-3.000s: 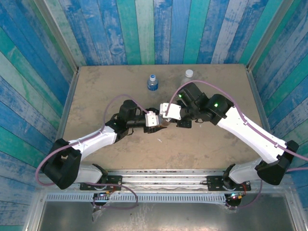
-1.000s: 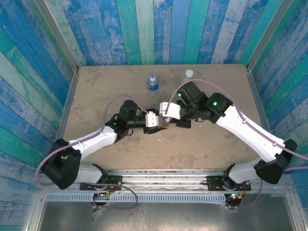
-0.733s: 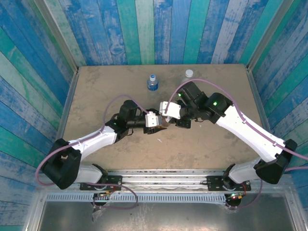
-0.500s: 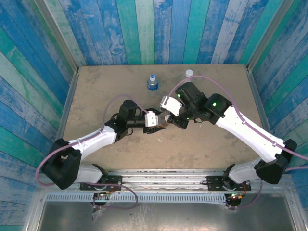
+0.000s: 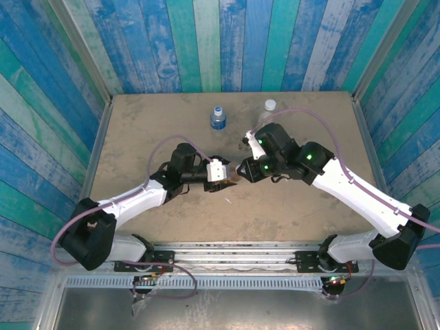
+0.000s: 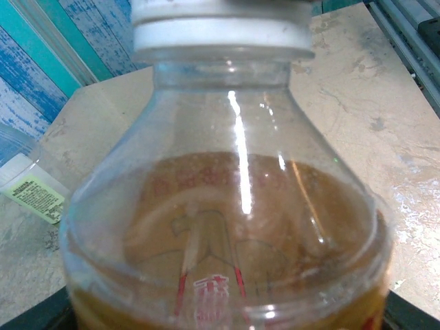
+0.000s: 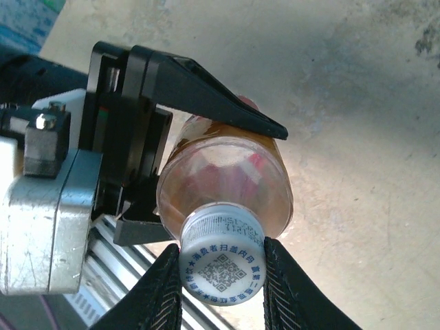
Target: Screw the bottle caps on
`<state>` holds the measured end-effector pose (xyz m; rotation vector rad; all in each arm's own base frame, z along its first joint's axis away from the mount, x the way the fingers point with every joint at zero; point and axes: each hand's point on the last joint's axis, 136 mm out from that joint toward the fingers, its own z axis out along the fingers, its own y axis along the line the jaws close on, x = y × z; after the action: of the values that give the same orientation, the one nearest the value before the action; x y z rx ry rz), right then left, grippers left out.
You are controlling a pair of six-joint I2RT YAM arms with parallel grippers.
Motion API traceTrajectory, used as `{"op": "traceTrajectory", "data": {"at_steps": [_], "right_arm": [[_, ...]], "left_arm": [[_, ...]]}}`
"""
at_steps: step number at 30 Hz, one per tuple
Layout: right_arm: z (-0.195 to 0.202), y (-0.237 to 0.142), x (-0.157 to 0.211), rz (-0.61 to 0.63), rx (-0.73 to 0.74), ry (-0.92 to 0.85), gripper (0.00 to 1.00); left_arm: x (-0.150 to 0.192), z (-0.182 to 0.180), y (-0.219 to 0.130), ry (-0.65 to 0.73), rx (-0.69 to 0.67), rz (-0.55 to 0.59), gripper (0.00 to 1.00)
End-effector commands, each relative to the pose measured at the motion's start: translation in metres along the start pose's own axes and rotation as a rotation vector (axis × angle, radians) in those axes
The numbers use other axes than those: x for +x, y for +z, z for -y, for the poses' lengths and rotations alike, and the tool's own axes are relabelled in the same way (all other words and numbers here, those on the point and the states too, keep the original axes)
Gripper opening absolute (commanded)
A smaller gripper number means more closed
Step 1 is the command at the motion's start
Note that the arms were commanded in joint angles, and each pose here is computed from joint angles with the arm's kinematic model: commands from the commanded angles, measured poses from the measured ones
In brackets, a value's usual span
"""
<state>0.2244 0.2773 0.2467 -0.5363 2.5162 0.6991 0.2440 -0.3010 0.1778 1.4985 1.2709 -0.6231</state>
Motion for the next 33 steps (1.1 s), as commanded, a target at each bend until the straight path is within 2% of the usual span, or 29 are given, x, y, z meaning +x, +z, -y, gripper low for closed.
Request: {"op": "traceTrajectory", "data": {"at_steps": [1, 5, 7, 8, 10, 13, 16, 18, 21, 26, 30, 33], "right_arm": [[0.021, -0.001, -0.002, 0.031, 0.067, 0.250, 0.01], [0.014, 0.007, 0.004, -0.009, 0.020, 0.299, 0.02], [0.013, 0.008, 0.004, -0.011, 0.015, 0.276, 0.09], [0.013, 0.007, 0.003, -0.007, 0.016, 0.254, 0.14], [0.010, 0.003, 0.001, 0.001, 0.004, 0.161, 0.32], [0.005, -0.010, -0.009, 0.047, -0.007, -0.029, 0.53], [-0.005, -0.026, -0.012, 0.083, -0.043, -0.289, 0.64], [-0.009, -0.036, -0.008, 0.096, -0.058, -0.476, 0.66], [-0.003, -0.048, -0.016, 0.138, 0.001, -0.563, 0.65], [-0.016, -0.057, -0.041, 0.279, -0.019, -0.568, 0.68], [-0.030, -0.061, -0.054, 0.493, -0.114, -0.545, 0.66], [-0.032, -0.066, -0.061, 0.636, -0.154, -0.487, 0.65]], "left_arm": [[-0.027, -0.010, -0.005, 0.072, -0.030, 0.074, 0.59], [-0.027, -0.011, -0.005, 0.073, -0.035, 0.072, 0.59], [-0.026, -0.010, -0.004, 0.072, -0.033, 0.072, 0.59], [-0.026, -0.010, -0.004, 0.071, -0.031, 0.071, 0.59], [-0.025, -0.010, -0.004, 0.070, -0.033, 0.068, 0.59], [-0.025, -0.010, -0.004, 0.070, -0.035, 0.069, 0.59], [-0.026, -0.010, -0.004, 0.071, -0.032, 0.071, 0.59], [-0.025, -0.010, -0.004, 0.069, -0.031, 0.069, 0.59], [-0.026, -0.010, -0.004, 0.068, -0.031, 0.072, 0.59], [-0.032, -0.017, -0.005, 0.017, -0.061, 0.106, 0.60], [-0.042, -0.023, -0.009, -0.039, -0.069, 0.189, 0.60], [-0.045, -0.023, -0.008, -0.054, -0.059, 0.209, 0.60]]}}
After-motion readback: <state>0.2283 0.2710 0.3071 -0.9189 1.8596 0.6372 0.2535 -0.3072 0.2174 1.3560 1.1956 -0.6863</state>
